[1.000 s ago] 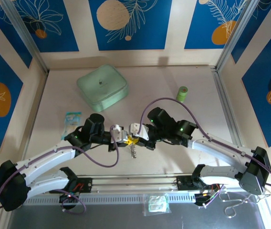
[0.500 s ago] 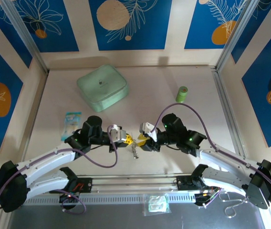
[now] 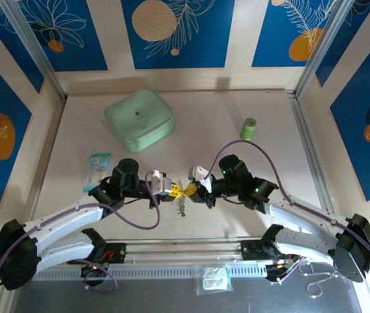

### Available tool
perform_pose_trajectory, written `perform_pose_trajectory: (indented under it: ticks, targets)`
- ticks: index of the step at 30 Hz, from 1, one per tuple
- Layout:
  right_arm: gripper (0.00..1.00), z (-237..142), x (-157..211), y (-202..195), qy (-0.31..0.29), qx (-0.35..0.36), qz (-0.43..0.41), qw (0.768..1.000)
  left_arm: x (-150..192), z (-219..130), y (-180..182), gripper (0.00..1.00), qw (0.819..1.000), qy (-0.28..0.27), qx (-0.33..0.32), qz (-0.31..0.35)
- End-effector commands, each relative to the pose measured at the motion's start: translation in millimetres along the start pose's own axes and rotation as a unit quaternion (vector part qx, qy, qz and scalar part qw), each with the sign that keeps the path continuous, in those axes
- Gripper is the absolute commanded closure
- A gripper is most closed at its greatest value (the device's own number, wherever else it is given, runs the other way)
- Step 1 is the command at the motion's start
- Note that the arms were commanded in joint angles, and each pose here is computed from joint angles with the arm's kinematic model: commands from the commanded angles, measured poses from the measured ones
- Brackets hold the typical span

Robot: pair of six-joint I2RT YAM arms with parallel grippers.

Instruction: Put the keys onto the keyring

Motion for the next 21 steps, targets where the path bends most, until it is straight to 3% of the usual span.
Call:
perform_pose_trajectory:
  ticks: [1, 4, 8, 11, 21]
  targets:
    - [0.87, 3.5, -0.6, 5.6, -0.006, -0.032, 0.004, 0.999, -7.8, 0.8, -2.8, 1.0, 0.999, -0.026, 0.017, 0.02]
    - [0.84, 2.2, 2.0, 5.9, -0.001, -0.024, 0.005, 1.0, -8.3, 0.5, -2.8, 1.0, 0.999, -0.027, 0.017, 0.021]
    - [0.72, -7.9, 0.7, 5.7, -0.002, 0.016, -0.012, 1.0, -7.1, 0.7, -3.2, 1.0, 0.999, -0.024, 0.018, 0.021]
    - [0.68, -16.0, -3.2, 8.3, -0.009, 0.03, -0.03, 0.999, -7.0, 0.5, -2.7, 1.0, 0.999, -0.023, 0.015, 0.021]
    - [0.7, -13.3, -15.9, 9.2, -0.031, 0.012, -0.048, 0.998, -7.2, 0.9, -2.4, 1.0, 0.999, -0.023, 0.017, 0.02]
Point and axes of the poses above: each hand's point on the last joint's axis, 136 mm out from that joint toward the fingers, its own z axis out along the fingers, its own y axis along the line the jaws close on, x = y × z, the point moved 9 cm from there along -z, back along the fingers, and after that the axes turned 6 degrees about -z, right-handed, at the moved point
